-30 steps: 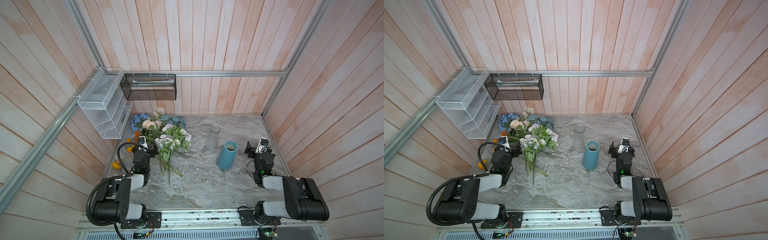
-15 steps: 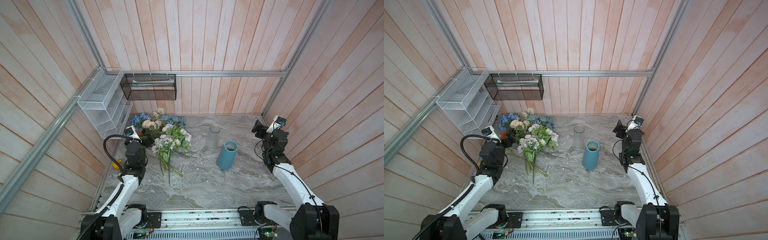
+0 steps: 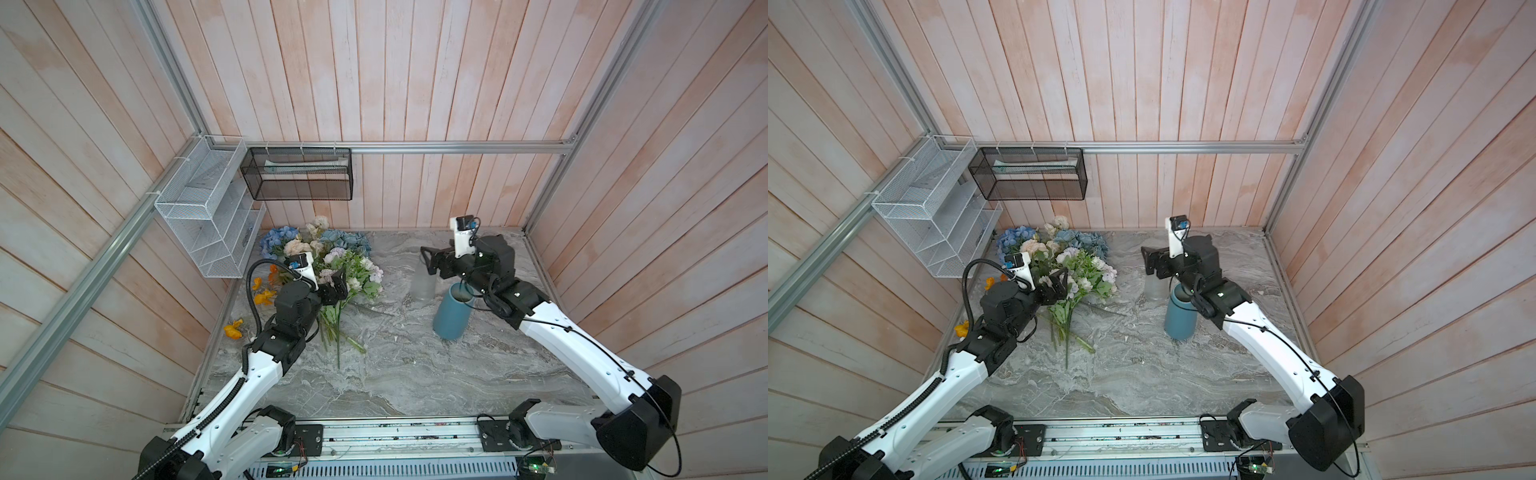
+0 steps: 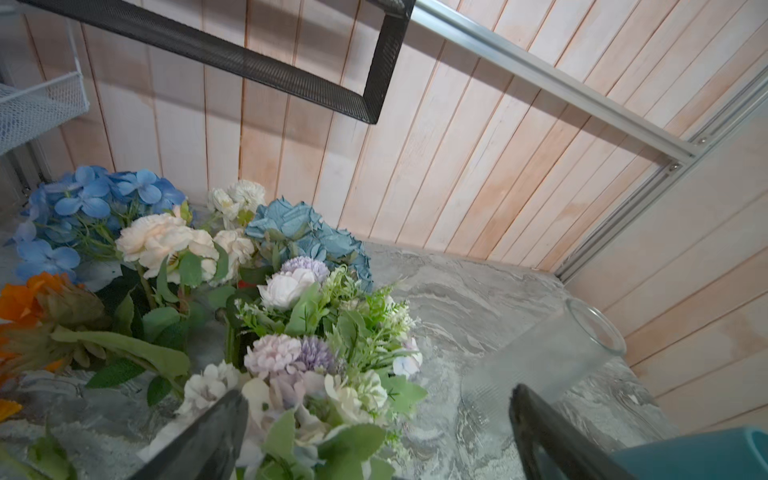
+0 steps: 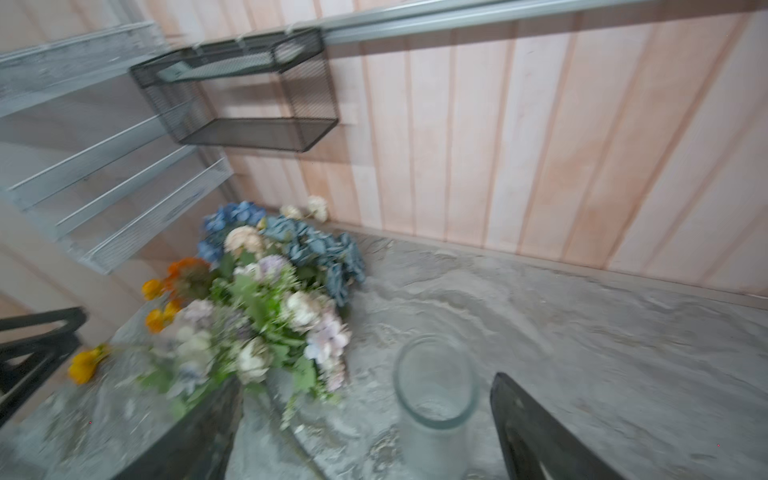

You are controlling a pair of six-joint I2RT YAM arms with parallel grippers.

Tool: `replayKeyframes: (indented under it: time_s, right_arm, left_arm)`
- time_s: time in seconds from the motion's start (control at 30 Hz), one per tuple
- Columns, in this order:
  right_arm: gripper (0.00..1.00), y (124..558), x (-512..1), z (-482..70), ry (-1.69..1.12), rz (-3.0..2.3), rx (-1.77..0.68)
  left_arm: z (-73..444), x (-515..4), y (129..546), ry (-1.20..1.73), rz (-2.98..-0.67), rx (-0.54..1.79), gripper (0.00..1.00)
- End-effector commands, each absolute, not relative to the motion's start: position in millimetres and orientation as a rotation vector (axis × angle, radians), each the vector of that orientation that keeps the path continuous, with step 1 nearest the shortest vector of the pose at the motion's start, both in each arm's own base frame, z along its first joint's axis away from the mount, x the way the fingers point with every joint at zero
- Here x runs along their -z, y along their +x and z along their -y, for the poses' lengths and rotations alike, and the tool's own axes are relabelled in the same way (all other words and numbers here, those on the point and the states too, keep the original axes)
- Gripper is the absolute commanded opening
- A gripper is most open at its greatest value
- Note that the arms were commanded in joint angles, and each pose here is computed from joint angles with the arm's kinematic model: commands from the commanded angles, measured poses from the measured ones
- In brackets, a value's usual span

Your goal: Arrange the flowers into the vase

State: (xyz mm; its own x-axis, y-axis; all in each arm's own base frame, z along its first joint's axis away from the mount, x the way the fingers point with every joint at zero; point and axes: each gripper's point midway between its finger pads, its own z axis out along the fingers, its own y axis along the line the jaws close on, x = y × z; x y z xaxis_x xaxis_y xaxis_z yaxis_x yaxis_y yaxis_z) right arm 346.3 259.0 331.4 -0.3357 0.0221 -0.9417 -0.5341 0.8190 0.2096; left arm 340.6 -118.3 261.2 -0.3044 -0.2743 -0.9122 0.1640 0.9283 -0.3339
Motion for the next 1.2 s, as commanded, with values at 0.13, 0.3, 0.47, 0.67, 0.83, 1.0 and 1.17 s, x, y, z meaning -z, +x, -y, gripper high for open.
replayKeyframes:
  time_s: [0.13,0.3,0.47,0.67,0.83,1.0,1.17]
  right_arm:
    - [0.91,316.0,-289.6,-337.7,-0.488,-1.892,-0.818]
    - [0.89,304.0,-254.4,-354.0,-0.458,-1.955,-0.886]
    - [0.87,298.7,-226.5,-358.7,-0.429,-2.02,-0.885]
    - [0.87,294.0,-213.3,-365.8,-0.44,-2.05,-0.899]
    - [0.86,291.9,-210.3,-368.0,-0.45,-2.058,-0.902]
    - [0.86,292.1,-212.1,-367.4,-0.455,-2.048,-0.895]
    - [0.86,291.1,-212.6,-365.8,-0.456,-2.043,-0.892]
  left_arm:
    - [105.8,-198.8,293.4,-0.191,-2.089,0.408,1.0]
    - [100.8,-157.6,263.1,-0.252,-2.205,0.438,0.92]
    - [111.5,-115.2,244.5,-0.266,-2.315,0.507,0.72]
    - [125.3,-73.3,232.7,-0.232,-2.419,0.479,0.56]
    - [129.7,-49.5,229.1,-0.22,-2.474,0.416,0.49]
    - [127.8,-38.0,233.7,-0.216,-2.486,0.342,0.41]
    - [127.6,-29.8,239.9,-0.216,-2.492,0.299,0.34]
